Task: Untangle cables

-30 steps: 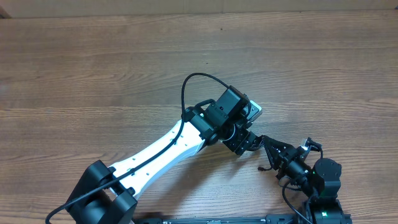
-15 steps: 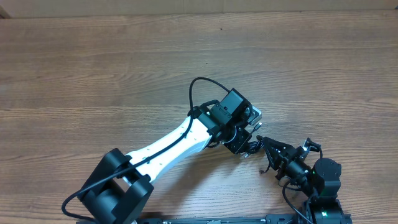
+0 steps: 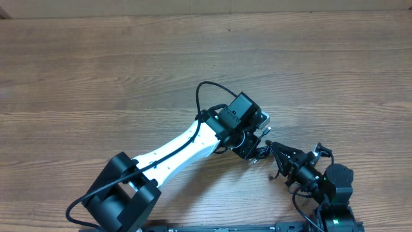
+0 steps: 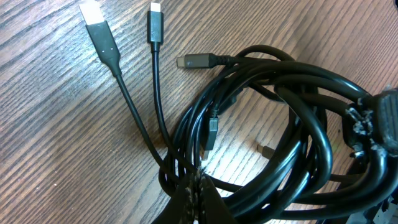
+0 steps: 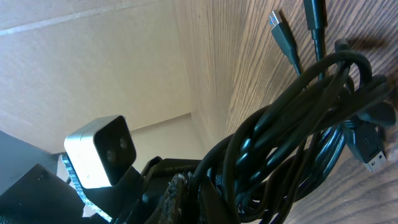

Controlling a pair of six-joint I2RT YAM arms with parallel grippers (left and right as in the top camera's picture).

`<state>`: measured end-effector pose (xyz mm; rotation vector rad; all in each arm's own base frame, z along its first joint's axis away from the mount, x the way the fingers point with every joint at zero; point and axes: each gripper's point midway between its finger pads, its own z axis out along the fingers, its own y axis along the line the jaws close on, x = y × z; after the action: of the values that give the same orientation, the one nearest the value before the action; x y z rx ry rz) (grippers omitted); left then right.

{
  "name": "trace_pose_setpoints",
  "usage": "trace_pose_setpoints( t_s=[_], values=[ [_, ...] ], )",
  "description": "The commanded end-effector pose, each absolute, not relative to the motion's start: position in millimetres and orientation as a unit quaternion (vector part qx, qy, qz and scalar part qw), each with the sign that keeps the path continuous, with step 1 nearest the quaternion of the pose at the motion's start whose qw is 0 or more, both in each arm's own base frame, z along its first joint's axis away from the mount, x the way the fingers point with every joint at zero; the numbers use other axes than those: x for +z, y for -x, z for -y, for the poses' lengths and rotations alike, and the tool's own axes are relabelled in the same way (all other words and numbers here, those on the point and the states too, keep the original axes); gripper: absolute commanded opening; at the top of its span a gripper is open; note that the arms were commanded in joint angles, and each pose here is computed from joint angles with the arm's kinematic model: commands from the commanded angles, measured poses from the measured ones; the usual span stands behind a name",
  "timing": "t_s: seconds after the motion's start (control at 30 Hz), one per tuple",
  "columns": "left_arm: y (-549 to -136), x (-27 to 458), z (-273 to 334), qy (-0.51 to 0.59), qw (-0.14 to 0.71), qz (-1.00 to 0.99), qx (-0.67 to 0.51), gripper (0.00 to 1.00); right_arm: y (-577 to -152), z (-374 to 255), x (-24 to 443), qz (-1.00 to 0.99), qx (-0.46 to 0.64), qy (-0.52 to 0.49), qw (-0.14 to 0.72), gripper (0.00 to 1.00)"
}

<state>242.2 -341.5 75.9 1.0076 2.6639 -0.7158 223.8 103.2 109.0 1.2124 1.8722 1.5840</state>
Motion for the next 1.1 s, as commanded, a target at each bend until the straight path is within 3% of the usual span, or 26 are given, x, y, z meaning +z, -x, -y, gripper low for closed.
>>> trace_pose_setpoints(
  t_s=[0.0, 0.47, 1.07],
  values=[
    [-243.7, 74.4, 343.8, -0.332, 0.099, -0.906, -0.244, 0.04, -223.3, -104.2, 107.3, -0.673, 0.567, -0.428, 0.206, 0.05],
    [-276.1, 85.2, 326.4, -0.238, 0.103, -0.93, -0.26, 0.04, -232.5, -88.4, 96.9, -0.707, 0.511, -0.4, 0.282, 0.05],
    [-305.1, 132.5, 317.1, -0.196, 0.095, -0.903, -0.369, 0.04, -215.0, -78.6, 15.7, -0.78, 0.392, -0.448, 0.194, 0.04]
  ],
)
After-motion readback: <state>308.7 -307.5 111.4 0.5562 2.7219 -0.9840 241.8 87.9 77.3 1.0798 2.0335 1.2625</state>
